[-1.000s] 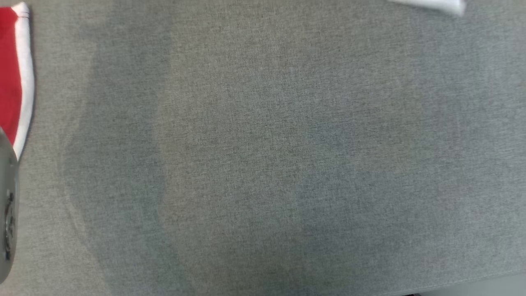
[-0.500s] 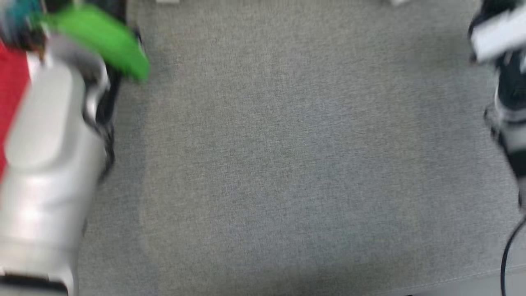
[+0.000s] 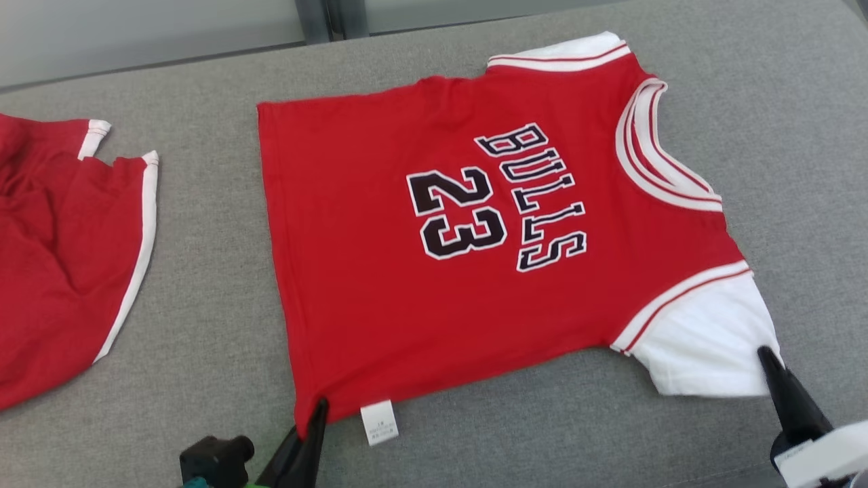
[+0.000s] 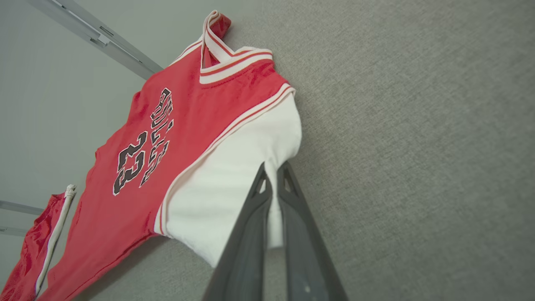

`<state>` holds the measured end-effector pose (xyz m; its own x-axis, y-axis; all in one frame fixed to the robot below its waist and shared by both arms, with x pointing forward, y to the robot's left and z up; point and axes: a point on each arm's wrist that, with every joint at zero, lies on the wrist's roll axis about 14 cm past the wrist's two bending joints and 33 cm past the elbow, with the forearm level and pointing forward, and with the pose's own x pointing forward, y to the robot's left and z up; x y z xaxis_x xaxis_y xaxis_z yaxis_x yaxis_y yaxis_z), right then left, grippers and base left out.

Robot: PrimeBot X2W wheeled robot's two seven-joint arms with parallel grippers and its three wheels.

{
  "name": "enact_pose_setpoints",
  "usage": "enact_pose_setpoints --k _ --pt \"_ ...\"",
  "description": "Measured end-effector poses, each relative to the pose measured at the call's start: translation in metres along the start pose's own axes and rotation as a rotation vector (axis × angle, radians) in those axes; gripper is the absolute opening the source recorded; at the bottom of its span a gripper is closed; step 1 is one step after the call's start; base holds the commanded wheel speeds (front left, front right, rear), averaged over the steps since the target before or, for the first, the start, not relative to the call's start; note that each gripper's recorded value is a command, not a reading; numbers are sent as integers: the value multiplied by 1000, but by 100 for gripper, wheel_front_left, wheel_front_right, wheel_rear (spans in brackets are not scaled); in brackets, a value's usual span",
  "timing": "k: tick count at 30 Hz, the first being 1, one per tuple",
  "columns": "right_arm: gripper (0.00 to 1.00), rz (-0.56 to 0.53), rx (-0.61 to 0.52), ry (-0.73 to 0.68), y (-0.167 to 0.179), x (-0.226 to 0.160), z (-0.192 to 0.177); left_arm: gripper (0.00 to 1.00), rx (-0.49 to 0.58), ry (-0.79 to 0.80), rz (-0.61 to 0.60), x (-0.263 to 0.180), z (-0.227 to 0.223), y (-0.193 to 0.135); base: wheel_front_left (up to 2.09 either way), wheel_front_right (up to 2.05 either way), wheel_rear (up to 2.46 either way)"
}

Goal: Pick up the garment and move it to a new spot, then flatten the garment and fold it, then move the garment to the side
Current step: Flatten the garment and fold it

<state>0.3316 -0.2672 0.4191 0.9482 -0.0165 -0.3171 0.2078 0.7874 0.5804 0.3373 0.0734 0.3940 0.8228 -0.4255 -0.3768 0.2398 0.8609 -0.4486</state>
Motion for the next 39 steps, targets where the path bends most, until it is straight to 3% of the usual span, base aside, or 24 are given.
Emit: enact_pose_setpoints --k 5,12,25,29,30,31,39 --pt "0 -73 36 18 -19 -37 -18 0 -50 21 -19 -27 -8 -20 0 0 0" --pt "0 -65 5 -7 -18 -29 0 0 -103 33 -47 -29 3 -33 0 0 0" --pt "0 119 -272 117 52 73 44 0 19 105 -95 30 57 -25 0 0 0" --pt "0 125 -357 141 62 99 52 1 31 143 -78 42 59 -17 0 0 0" --pt "27 125 -370 136 64 105 54 34 25 141 -69 45 60 -15 0 0 0" --pt "100 120 -396 131 65 111 57 100 21 144 -54 48 61 -12 0 0 0" --pt "100 123 -464 45 69 121 76 100 0 161 19 47 51 8 0 0 0"
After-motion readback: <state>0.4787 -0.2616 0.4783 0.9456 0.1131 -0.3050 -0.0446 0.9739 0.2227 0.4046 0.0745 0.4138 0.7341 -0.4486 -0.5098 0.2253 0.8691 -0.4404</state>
